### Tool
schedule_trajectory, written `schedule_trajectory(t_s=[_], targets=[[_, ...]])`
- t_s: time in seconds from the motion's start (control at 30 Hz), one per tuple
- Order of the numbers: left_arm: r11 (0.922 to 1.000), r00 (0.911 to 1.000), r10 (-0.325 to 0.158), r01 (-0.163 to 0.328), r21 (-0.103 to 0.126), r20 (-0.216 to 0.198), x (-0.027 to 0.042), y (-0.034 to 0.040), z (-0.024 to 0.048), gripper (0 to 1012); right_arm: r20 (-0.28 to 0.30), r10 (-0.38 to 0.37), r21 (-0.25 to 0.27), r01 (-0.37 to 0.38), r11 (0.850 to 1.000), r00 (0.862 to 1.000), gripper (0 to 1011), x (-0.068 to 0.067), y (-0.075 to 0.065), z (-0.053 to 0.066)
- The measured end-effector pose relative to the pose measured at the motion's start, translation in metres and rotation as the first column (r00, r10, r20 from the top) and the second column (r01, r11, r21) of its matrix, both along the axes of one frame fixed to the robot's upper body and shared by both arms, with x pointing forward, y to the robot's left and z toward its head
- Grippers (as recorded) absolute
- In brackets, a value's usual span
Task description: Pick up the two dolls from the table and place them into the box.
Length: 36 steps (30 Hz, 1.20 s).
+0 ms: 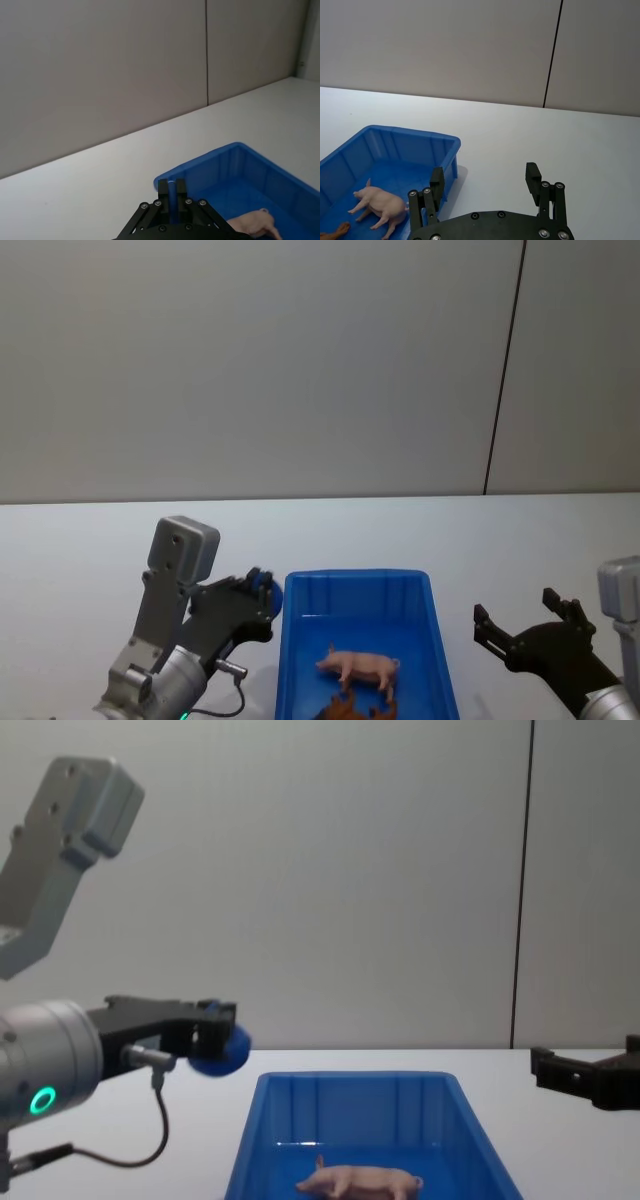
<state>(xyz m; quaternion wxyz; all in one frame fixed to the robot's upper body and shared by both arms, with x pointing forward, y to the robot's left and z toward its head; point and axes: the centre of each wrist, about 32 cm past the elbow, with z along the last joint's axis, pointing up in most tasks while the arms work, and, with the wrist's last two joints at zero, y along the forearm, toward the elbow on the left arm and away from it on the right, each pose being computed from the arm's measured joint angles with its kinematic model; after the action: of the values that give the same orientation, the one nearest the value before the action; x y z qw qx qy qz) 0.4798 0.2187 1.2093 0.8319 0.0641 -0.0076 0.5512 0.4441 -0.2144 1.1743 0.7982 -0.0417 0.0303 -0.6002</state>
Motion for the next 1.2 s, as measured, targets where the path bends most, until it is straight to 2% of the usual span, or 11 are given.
schedule_trajectory(t_s=[0.2,0.4,0.63,0.73,0.87,0.93,0.97,1.0,1.1,1.13,1.2], targets=[[0.9964,0.9954,-0.080,0.082,-0.023,0.053,0.0032,-0.0009,0.0048,117,0.000,0.000,0.000,0.000,1.000,1.000,1001,0.000,0.000,0.000],[0.9847,0.9821,-0.165,0.169,-0.042,0.092,0.0080,-0.0023,0.0075,294,0.000,0.000,0.000,0.000,1.000,1.000,1001,0.000,0.000,0.000],[0.9603,0.9567,-0.263,0.272,-0.063,0.125,0.0143,-0.0052,0.0091,508,0.000,0.000,0.000,0.000,1.000,1.000,1001,0.000,0.000,0.000],[0.9428,0.9389,-0.313,0.325,-0.072,0.143,0.0178,-0.0078,0.0095,632,0.000,0.000,0.000,0.000,1.000,1.000,1001,0.000,0.000,0.000],[0.9314,0.9273,-0.341,0.356,-0.077,0.154,0.0198,-0.0095,0.0099,748,0.000,0.000,0.000,0.000,1.000,1.000,1001,0.000,0.000,0.000],[0.9215,0.9169,-0.364,0.380,-0.080,0.163,0.0216,-0.0109,0.0103,780,0.000,0.000,0.000,0.000,1.000,1.000,1001,0.000,0.000,0.000],[0.9215,0.9169,-0.364,0.380,-0.080,0.163,0.0216,-0.0109,0.0103,846,0.000,0.000,0.000,0.000,1.000,1.000,1001,0.000,0.000,0.000],[0.9170,0.9123,-0.374,0.391,-0.081,0.168,0.0223,-0.0114,0.0105,881,0.000,0.000,0.000,0.000,1.000,1.000,1001,0.000,0.000,0.000],[0.9115,0.9065,-0.385,0.403,-0.083,0.173,0.0232,-0.0121,0.0108,930,0.000,0.000,0.000,0.000,1.000,1.000,1001,0.000,0.000,0.000],[0.9084,0.9033,-0.391,0.410,-0.083,0.175,0.0237,-0.0125,0.0108,991,0.000,0.000,0.000,0.000,1.000,1.000,1001,0.000,0.000,0.000],[0.9057,0.9006,-0.397,0.416,-0.084,0.177,0.0241,-0.0129,0.0109,1001,0.000,0.000,0.000,0.000,1.000,1.000,1001,0.000,0.000,0.000]])
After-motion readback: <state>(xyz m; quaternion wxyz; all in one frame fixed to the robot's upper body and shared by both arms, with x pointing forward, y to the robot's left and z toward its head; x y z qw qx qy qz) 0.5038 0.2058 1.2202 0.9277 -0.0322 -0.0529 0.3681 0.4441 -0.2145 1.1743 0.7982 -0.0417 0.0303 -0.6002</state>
